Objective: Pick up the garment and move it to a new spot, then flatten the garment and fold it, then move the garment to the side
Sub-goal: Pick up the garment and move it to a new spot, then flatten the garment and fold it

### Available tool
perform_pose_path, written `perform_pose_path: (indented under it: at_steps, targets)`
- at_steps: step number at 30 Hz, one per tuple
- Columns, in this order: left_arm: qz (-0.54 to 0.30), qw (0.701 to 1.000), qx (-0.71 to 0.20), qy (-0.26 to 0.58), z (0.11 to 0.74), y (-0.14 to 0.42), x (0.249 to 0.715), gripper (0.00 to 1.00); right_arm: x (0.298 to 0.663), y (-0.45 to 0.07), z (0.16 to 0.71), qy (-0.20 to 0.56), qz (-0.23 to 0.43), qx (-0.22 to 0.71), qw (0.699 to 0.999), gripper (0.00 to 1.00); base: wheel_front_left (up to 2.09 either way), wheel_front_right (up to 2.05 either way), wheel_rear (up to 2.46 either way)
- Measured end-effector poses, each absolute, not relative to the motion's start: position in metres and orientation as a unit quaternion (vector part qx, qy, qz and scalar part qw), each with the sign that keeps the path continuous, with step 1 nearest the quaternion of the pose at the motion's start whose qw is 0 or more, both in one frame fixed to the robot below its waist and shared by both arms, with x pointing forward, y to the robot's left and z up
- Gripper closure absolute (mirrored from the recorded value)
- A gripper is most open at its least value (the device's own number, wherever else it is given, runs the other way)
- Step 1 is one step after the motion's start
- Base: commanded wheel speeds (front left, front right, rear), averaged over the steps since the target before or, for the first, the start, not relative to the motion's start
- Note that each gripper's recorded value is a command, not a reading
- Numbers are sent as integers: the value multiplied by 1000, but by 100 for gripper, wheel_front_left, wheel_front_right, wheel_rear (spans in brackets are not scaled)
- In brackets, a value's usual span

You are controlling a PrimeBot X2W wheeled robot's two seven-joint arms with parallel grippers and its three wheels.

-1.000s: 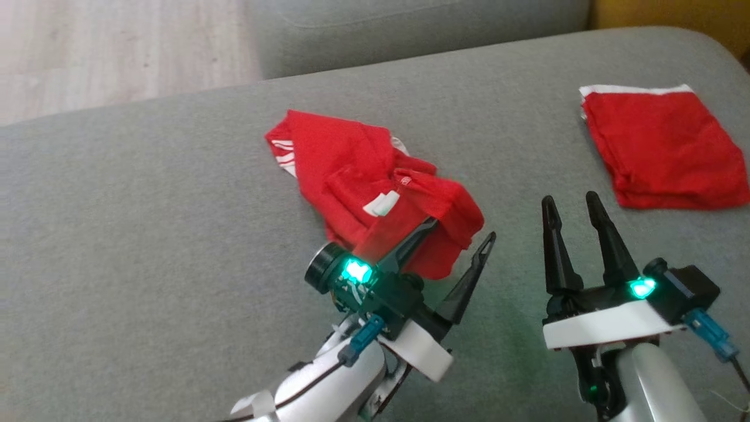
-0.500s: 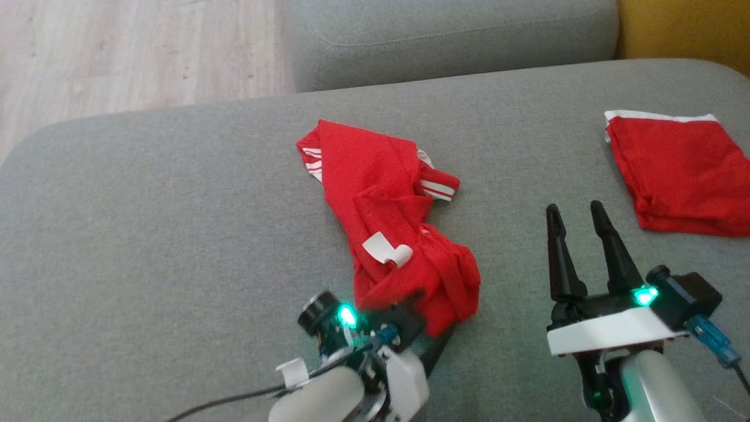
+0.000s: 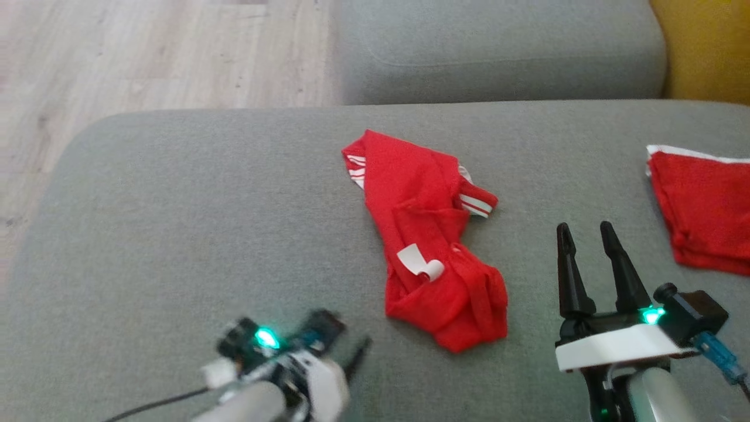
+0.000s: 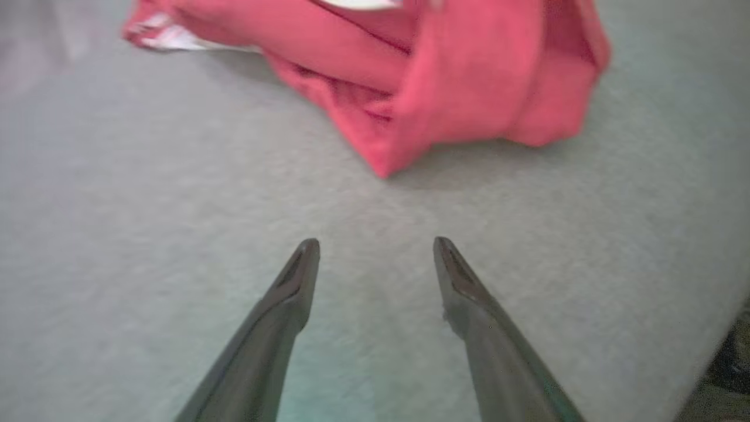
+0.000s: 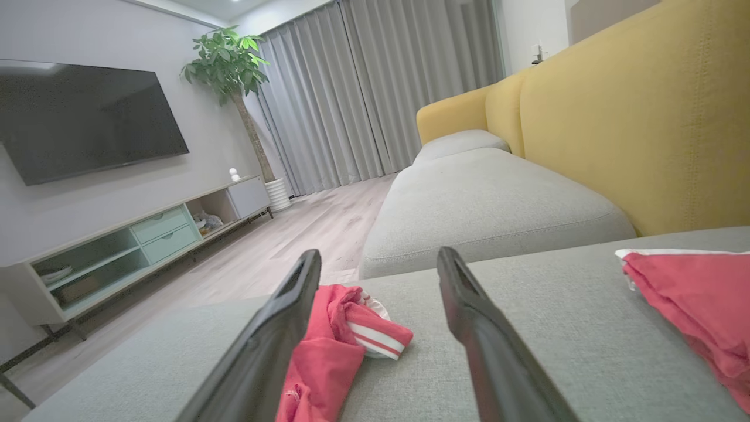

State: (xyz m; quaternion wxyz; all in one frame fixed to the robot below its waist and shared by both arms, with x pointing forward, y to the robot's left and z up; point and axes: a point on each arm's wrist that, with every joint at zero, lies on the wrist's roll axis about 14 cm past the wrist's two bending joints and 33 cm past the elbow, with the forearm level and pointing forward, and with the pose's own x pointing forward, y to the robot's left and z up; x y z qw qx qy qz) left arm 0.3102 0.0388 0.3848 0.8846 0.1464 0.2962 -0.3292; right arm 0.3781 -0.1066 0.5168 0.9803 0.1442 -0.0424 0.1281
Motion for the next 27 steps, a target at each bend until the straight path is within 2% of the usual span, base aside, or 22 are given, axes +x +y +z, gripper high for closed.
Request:
perform_pose_path:
  at_steps: [2,5,9,15,24,27]
  targets:
    - [-283,912,137,262,400,61,327,0,378,-102,518,-44,135,144,979,0,0,0,0]
    - [-194,962,100,166,442,95,360,0,377,-98,518,-42,141,144,979,0,0,0,0]
    - [-91,994,32,47,494,133,379,0,376,-93,517,-39,150,138,978,0,0,0,0]
    - [-3,999,-33,9,507,168,363,0,373,-90,511,-31,154,127,979,0,0,0,0]
    - [8,998,-63,1,500,161,344,0,374,-90,505,-24,155,113,981,0,0,0,0]
    - [4,998,-66,-6,502,159,348,0,370,-71,486,10,182,107,977,0,0,0,0]
